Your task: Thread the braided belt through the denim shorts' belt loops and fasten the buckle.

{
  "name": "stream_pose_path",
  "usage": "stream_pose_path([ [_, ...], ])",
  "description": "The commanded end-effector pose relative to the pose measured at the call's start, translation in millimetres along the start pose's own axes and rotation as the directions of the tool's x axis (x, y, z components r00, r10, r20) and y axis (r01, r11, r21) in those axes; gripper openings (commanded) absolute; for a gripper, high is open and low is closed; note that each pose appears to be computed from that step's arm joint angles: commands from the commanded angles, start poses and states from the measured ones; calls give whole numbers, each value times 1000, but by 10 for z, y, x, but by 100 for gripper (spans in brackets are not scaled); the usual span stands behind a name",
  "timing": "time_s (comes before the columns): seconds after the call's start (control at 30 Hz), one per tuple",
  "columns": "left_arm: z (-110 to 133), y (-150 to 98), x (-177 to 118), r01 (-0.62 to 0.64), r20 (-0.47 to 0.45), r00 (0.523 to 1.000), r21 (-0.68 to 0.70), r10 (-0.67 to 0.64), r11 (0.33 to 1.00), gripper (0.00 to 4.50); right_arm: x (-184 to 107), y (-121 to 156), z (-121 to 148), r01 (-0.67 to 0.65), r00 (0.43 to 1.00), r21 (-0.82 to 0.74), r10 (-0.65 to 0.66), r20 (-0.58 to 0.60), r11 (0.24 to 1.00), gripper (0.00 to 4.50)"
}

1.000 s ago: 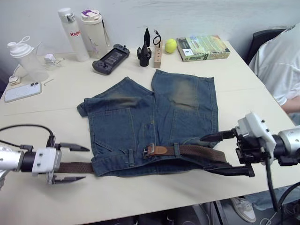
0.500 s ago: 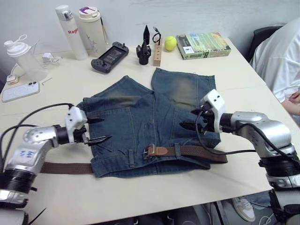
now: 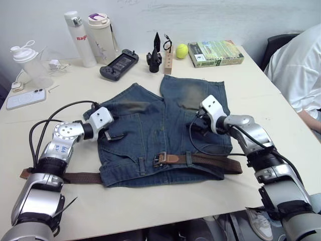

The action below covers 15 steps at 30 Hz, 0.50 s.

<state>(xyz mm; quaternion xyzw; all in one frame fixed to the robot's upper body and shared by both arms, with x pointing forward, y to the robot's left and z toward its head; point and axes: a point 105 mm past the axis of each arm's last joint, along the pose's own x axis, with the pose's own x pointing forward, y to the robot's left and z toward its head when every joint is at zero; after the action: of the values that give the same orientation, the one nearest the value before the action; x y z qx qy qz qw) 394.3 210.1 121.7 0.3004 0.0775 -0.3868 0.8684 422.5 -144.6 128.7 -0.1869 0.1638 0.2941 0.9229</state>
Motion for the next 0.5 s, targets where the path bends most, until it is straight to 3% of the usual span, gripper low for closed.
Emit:
stream_pose_path([
  [0.03, -265, 38, 23, -46, -118, 992, 5, 47, 999, 450, 24, -191, -83, 100, 995, -5, -100, -29, 995, 443],
  [0.33, -169, 51, 24, -40, -50, 998, 3, 40, 999, 450, -14, -55, 75, 28, 998, 19, -29, 57, 999, 443],
  [0.5, 186, 80, -111, -18, 180, 983, -110, 38, 994, 450, -181, 81, 441, -40, 977, 33, 32, 211, 999, 443],
])
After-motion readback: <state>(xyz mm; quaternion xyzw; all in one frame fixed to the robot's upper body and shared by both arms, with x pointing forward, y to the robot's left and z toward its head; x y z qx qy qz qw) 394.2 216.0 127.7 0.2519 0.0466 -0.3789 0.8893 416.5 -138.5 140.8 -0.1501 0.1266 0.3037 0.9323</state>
